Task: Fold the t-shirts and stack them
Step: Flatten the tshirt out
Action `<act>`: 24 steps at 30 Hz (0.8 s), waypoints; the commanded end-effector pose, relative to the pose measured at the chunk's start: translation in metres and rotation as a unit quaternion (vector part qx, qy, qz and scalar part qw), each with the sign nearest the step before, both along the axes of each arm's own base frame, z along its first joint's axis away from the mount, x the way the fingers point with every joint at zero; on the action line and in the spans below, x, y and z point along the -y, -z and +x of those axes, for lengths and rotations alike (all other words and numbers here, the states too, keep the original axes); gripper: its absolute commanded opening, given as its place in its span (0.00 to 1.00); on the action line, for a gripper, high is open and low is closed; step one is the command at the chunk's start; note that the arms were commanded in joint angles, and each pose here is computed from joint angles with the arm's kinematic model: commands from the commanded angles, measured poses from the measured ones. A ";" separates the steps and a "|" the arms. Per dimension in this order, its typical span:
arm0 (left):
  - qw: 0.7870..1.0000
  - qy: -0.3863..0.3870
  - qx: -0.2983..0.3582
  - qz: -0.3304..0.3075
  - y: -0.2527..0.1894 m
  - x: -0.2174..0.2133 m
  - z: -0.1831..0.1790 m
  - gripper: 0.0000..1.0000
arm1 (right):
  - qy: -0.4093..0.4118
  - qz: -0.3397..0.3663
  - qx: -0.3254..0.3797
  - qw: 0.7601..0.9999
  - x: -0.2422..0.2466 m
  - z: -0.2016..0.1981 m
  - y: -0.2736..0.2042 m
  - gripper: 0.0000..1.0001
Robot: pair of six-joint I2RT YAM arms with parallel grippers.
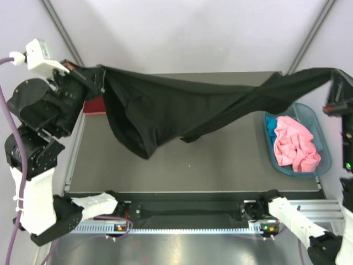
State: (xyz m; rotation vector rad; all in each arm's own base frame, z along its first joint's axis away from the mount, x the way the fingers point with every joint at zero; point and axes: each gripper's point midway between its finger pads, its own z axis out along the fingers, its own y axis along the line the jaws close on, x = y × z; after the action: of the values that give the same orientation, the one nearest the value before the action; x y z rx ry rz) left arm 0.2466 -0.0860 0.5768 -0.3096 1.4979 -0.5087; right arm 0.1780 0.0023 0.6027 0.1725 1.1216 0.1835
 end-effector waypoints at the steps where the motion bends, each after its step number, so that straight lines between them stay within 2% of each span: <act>1: 0.996 0.040 -0.082 0.023 0.052 0.018 0.000 0.00 | -0.016 -0.010 0.025 1.000 0.000 -0.021 -0.010 0.00; 3: 0.988 0.066 -0.133 0.038 0.090 0.034 0.006 0.00 | -0.024 -0.020 0.011 0.999 -0.003 -0.023 0.000 0.00; 5: 0.980 0.074 -0.177 0.048 0.125 0.043 0.011 0.00 | -0.034 -0.032 -0.035 0.998 -0.011 -0.009 0.026 0.00; 6: 0.971 0.071 -0.219 0.066 0.164 0.046 0.015 0.00 | -0.037 -0.032 -0.047 0.998 -0.012 -0.007 0.037 0.00; 7: 0.969 0.069 -0.229 0.068 0.179 0.048 0.020 0.00 | -0.043 -0.037 -0.083 0.995 -0.019 0.009 0.064 0.00; 8: 0.957 0.063 -0.270 0.084 0.220 0.049 0.025 0.00 | -0.048 -0.040 -0.101 0.993 -0.023 0.016 0.079 0.00; 11: 0.945 0.071 -0.311 0.073 0.267 0.049 0.039 0.00 | -0.055 -0.029 -0.161 0.985 -0.033 0.041 0.135 0.00; 12: 0.928 0.097 -0.353 0.074 0.306 0.056 0.039 0.00 | -0.056 -0.024 -0.171 0.983 -0.035 0.046 0.147 0.00; 13: 0.928 0.112 -0.349 0.061 0.316 0.061 0.052 0.00 | -0.053 -0.014 -0.204 0.978 -0.038 0.060 0.177 0.00; 15: 0.908 0.119 -0.400 0.037 0.369 0.049 0.069 0.00 | -0.009 0.014 -0.241 0.970 -0.029 0.079 0.207 0.00; 16: 0.903 0.176 -0.392 0.001 0.369 0.066 0.076 0.00 | -0.007 0.020 -0.263 0.964 -0.033 0.089 0.228 0.00; 17: 0.900 0.182 -0.397 -0.016 0.377 0.061 0.085 0.00 | -0.009 0.023 -0.272 0.962 -0.036 0.097 0.238 0.00; 18: 0.891 0.192 -0.412 -0.021 0.391 0.066 0.094 0.00 | -0.011 0.023 -0.289 0.957 -0.041 0.108 0.252 0.00; 20: 0.891 0.198 -0.407 -0.016 0.392 0.069 0.113 0.00 | -0.021 0.024 -0.298 0.954 -0.049 0.120 0.266 0.00; 21: 0.882 0.202 -0.425 -0.016 0.407 0.072 0.122 0.00 | -0.016 0.020 -0.306 0.952 -0.050 0.127 0.273 0.00; 23: 0.881 0.211 -0.423 -0.017 0.406 0.076 0.141 0.00 | 0.001 0.017 -0.300 0.954 -0.045 0.135 0.271 0.00; 24: 0.871 0.209 -0.444 -0.019 0.426 0.077 0.150 0.00 | 0.011 0.012 -0.307 0.951 -0.044 0.140 0.275 0.00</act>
State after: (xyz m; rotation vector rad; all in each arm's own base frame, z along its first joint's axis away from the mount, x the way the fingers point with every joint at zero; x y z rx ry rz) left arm 0.3514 -0.1391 0.1268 -0.3878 2.6149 -0.6345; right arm 0.3012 0.0545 0.2824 0.1891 1.9120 0.1184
